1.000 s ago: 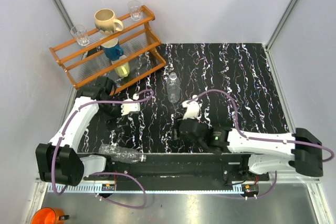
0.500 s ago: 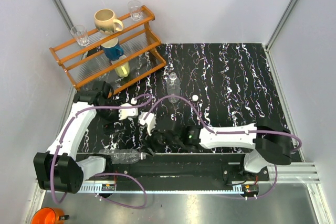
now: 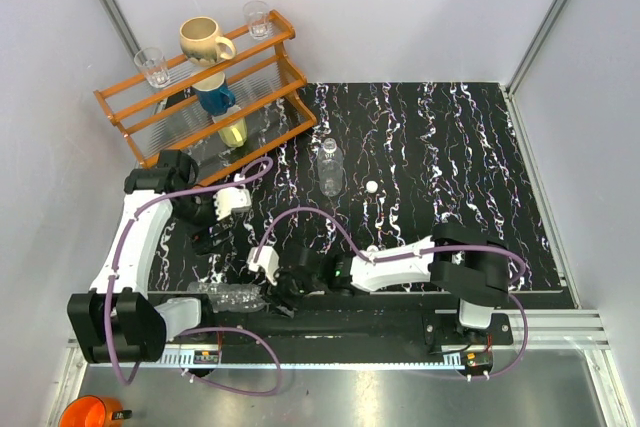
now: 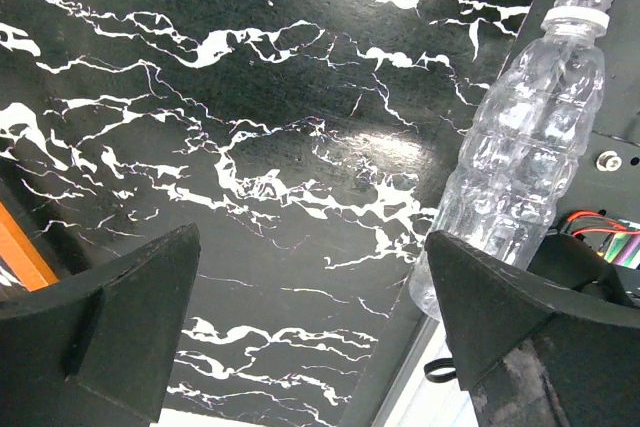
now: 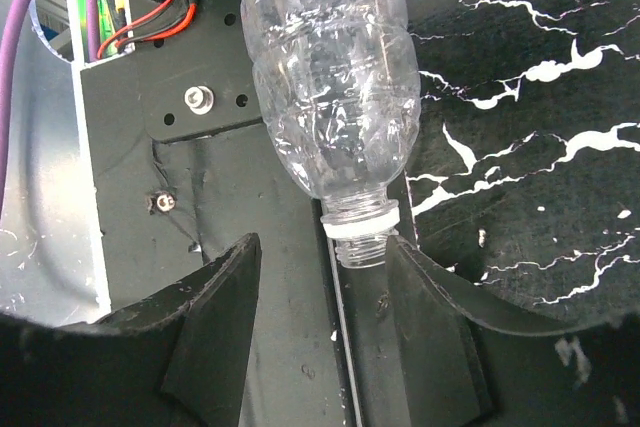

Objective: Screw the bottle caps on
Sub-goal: Pick up the plastic bottle at the center of the board.

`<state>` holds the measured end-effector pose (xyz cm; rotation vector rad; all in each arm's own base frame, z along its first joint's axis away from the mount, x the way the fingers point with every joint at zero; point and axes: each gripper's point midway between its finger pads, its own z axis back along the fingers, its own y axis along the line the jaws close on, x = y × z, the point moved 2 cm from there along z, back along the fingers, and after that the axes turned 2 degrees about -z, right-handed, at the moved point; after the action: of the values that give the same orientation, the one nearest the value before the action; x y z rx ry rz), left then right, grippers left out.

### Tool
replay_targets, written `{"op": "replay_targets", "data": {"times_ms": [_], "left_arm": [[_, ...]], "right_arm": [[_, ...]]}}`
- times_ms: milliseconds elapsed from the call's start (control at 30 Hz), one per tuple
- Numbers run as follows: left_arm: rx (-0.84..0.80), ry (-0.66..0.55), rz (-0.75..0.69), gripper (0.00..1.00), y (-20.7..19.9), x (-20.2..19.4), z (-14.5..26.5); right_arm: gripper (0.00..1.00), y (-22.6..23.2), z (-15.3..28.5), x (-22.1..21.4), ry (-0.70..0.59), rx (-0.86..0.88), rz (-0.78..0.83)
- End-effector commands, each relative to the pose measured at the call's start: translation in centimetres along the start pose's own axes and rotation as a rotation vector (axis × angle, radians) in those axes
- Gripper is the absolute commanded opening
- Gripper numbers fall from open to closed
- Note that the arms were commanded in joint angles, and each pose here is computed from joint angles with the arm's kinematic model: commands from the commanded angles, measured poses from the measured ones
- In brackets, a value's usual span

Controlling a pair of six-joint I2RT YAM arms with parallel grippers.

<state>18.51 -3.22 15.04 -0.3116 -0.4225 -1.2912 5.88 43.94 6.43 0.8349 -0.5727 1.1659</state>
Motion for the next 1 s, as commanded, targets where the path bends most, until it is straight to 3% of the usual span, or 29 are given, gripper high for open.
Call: {"op": "replay_targets", "data": {"times_ms": [0, 400, 667, 967], "left_arm": [[-0.012, -0.095, 0.004, 0.99, -0.2, 1.2, 0.3], [-0.015, -0.105, 0.02, 0.99, -0.4, 1.3, 0.2], [-0.018, -0.112, 0.02, 0.99, -0.9, 1.3, 0.1], [-0.021, -0.13, 0.025, 0.99, -1.1, 1.6, 0.4]], "right_arm": [[0.6, 0.7, -0.9, 2.8, -0.095, 0.01, 0.057], [0.6, 1.8, -2.7, 2.3, -0.053, 0.004, 0.111], [0.66, 1.5, -2.9, 2.8, -0.051, -0.039, 0.109], [0.7, 0.4, -4.1, 2.1, -0.025, -0.196, 0.156]]}}
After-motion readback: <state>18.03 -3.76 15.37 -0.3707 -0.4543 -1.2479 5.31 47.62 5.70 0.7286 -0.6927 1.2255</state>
